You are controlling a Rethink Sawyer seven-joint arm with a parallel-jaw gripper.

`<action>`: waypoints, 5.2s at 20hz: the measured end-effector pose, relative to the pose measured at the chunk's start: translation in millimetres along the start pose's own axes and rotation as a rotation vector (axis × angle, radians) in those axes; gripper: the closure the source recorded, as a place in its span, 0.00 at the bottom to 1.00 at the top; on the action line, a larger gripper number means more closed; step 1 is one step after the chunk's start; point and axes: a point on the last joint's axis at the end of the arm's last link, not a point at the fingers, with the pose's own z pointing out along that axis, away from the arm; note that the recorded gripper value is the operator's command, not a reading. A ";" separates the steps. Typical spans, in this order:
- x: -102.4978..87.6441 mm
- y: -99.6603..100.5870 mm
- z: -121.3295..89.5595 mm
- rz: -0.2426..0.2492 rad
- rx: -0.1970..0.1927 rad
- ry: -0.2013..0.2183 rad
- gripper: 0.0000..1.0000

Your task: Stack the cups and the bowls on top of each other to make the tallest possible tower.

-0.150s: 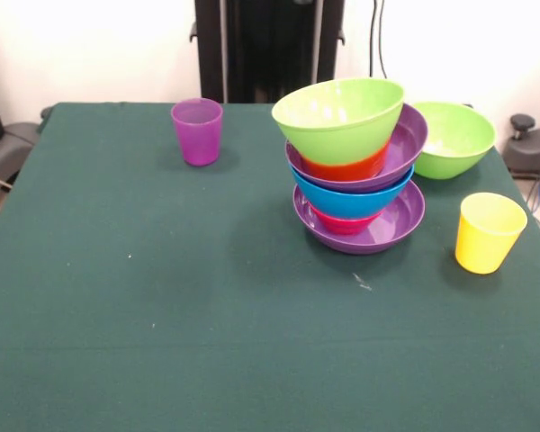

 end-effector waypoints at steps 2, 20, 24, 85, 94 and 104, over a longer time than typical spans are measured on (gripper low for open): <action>3.2 9.7 -0.3 -0.017 -0.002 0.004 0.00; 7.3 90.3 48.5 -0.134 -0.008 0.006 0.00; 7.6 109.7 74.2 -0.163 0.006 0.004 0.00; 62.4 198.6 133.0 -0.273 0.104 -0.049 0.00; 68.9 180.2 132.6 -0.258 0.127 -0.031 0.00; 69.8 183.2 123.8 -0.256 0.116 -0.046 0.00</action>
